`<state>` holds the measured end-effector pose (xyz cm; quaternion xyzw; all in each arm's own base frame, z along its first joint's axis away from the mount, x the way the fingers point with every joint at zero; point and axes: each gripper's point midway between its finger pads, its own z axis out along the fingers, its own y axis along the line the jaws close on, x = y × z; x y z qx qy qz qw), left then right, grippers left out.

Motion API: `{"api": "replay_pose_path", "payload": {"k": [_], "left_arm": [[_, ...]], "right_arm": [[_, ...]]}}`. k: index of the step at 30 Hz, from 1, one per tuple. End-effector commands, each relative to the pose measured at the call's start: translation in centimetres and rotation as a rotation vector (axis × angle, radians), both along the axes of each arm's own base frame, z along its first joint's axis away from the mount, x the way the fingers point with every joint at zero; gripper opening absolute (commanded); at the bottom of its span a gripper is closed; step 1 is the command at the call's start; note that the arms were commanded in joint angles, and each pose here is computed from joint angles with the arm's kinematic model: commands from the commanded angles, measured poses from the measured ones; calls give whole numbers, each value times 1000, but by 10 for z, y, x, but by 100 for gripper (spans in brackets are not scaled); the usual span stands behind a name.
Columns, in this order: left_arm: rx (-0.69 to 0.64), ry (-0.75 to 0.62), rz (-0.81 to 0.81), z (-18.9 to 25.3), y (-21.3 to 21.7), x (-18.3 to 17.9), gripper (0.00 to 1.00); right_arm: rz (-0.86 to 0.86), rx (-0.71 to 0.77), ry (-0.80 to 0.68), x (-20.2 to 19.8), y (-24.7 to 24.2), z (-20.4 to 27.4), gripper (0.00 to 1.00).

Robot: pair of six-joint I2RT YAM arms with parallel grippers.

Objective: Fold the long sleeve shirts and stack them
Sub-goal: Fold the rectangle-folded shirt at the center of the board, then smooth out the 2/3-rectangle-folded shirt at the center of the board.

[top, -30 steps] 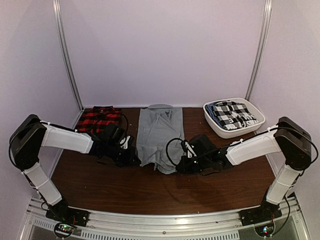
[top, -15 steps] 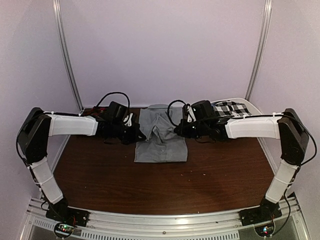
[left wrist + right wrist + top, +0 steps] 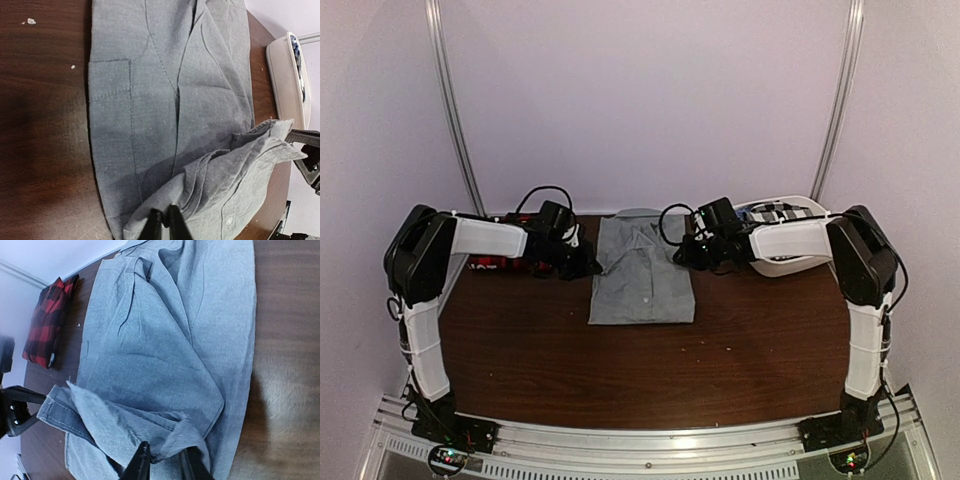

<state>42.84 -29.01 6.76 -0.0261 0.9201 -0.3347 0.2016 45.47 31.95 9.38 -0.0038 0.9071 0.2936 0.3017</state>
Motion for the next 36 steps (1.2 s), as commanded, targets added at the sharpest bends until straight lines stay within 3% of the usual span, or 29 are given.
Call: {"api": "replay_pose_path", "payload": {"k": [1, 5, 8, 13, 22, 29, 36], "left_arm": [[25, -89, 9, 13, 8, 27, 18], [62, -112, 47, 21, 25, 37, 48], [81, -141, 69, 32, 35, 38, 56], [79, -170, 58, 49, 34, 27, 55], [57, -168, -81, 44, -18, 1, 42], [123, -109, -69, 0, -23, 21, 38], [182, -66, -8, -31, 2, 43, 36]], "right_arm": [[56, -32, -39, 14, 4, 15, 29], [38, -115, -44, 19, -9, 14, 48], [2, -185, -52, 20, -24, 17, 55], [-37, -279, -70, 13, -38, 26, 56], [15, -233, -48, -20, -18, 9, 42], [41, -223, -38, -7, -1, -4, 40], [71, -280, 0, 15, 11, -34, 41]]}}
